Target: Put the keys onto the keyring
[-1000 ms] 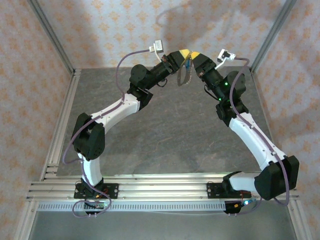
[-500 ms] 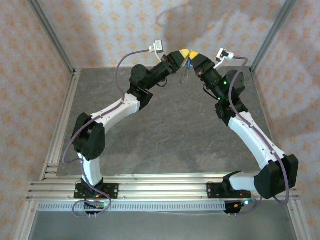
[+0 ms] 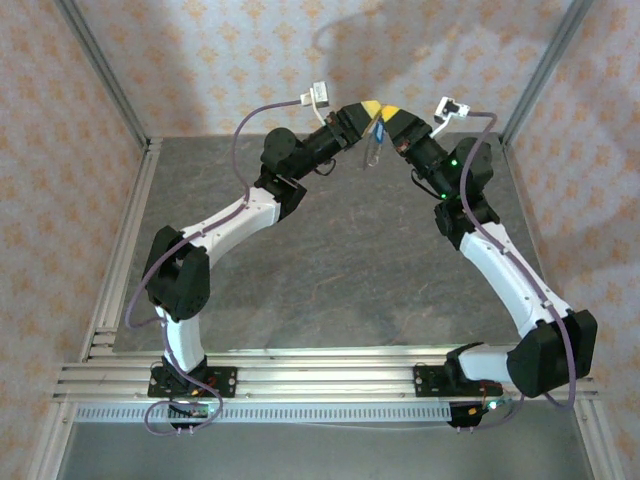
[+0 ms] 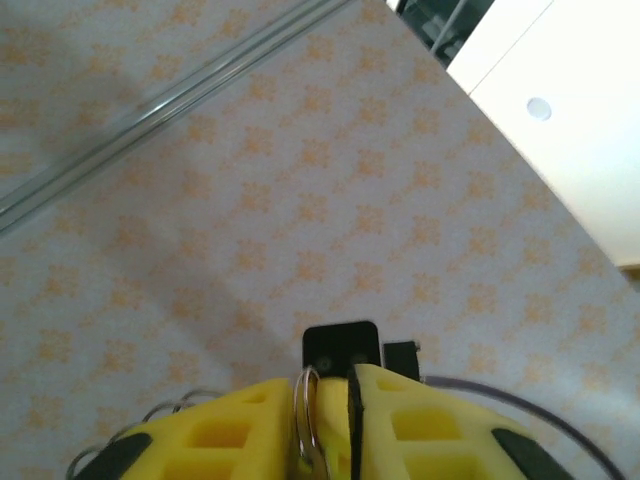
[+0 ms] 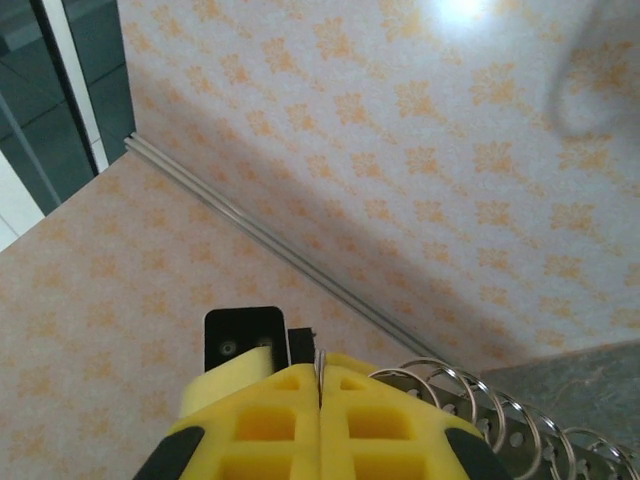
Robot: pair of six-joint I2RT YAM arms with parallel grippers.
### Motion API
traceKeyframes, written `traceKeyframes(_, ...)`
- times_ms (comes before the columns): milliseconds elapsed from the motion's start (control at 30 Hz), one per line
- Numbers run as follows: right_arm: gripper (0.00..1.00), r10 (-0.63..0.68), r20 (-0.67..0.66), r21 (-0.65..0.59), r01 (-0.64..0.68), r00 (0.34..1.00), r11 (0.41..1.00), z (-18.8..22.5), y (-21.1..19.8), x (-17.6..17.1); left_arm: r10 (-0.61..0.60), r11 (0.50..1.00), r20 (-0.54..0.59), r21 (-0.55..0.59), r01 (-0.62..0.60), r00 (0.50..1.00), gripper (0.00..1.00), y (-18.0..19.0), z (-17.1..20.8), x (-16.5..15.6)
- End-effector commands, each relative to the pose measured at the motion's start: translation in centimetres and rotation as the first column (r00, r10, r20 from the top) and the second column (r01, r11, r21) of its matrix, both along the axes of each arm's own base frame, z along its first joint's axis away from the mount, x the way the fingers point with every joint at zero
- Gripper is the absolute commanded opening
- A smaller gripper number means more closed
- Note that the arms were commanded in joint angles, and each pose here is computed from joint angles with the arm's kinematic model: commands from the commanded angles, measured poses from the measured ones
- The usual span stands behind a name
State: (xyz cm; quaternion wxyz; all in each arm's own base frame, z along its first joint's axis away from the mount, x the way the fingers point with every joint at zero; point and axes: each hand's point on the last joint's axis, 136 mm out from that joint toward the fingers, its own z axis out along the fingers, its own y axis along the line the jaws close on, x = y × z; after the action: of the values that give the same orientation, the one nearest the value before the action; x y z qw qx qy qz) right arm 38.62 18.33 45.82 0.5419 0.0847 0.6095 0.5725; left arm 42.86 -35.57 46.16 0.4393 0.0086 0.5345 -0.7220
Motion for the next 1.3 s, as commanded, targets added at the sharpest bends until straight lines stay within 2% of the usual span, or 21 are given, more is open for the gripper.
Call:
traceKeyframes(0, 0.00, 0.076, 0.090, -0.020, -0.074, 0.993, 0.997, 3.2, -0.4, -1.3, 0.019, 0.999, 0.090, 0.046, -0.023, 0.996, 0.33, 1.4, 3.1, -1.7)
traceKeyframes(100, 0.00, 0.127, 0.084, -0.058, -0.122, 0.988, 0.991, 3.0, -0.7, -1.1, 0.045, 0.994, 0.090, 0.093, -0.053, 0.995, 0.42, 2.6, 2.8, -1.3)
traceKeyframes(233, 0.00, 0.209, 0.082, -0.125, -0.198, 0.974, 0.972, 2.9, -0.4, -1.1, 0.043, 0.983, 0.087, 0.174, -0.058, 0.995, 0.50, 3.6, 2.0, -0.7)
traceKeyframes(500, 0.00, 0.386, 0.025, -0.279, -0.364, 0.922, 0.889, 1.4, 1.2, -1.1, -0.082, 0.932, 0.122, 0.361, 0.033, 0.989, 0.51, 4.0, 0.6, -0.5)
traceKeyframes(633, 0.00, 0.458, -0.023, -0.311, -0.441, 0.889, 0.842, -0.1, 1.8, -0.6, -0.168, 0.898, 0.129, 0.429, 0.097, 0.977, 0.51, 3.6, 0.0, -1.0)
traceKeyframes(800, 0.00, 0.494, -0.067, -0.311, -0.489, 0.867, 0.815, -1.7, 2.2, 0.3, -0.246, 0.866, 0.131, 0.475, 0.157, 0.960, 0.44, 3.1, -0.4, -1.8)
traceKeyframes(967, 0.00, 0.498, -0.081, -0.307, -0.497, 0.863, 0.812, -2.5, 2.3, 0.6, -0.252, 0.844, 0.106, 0.510, 0.165, 0.962, 0.32, 3.0, -1.7, -1.6)
traceKeyframes(1267, 0.00, 0.498, -0.079, -0.306, -0.496, 0.864, 0.812, -2.6, 2.2, 0.4, -0.212, 0.853, 0.081, 0.502, 0.144, 0.974, 0.33, 3.1, -2.7, -0.3)
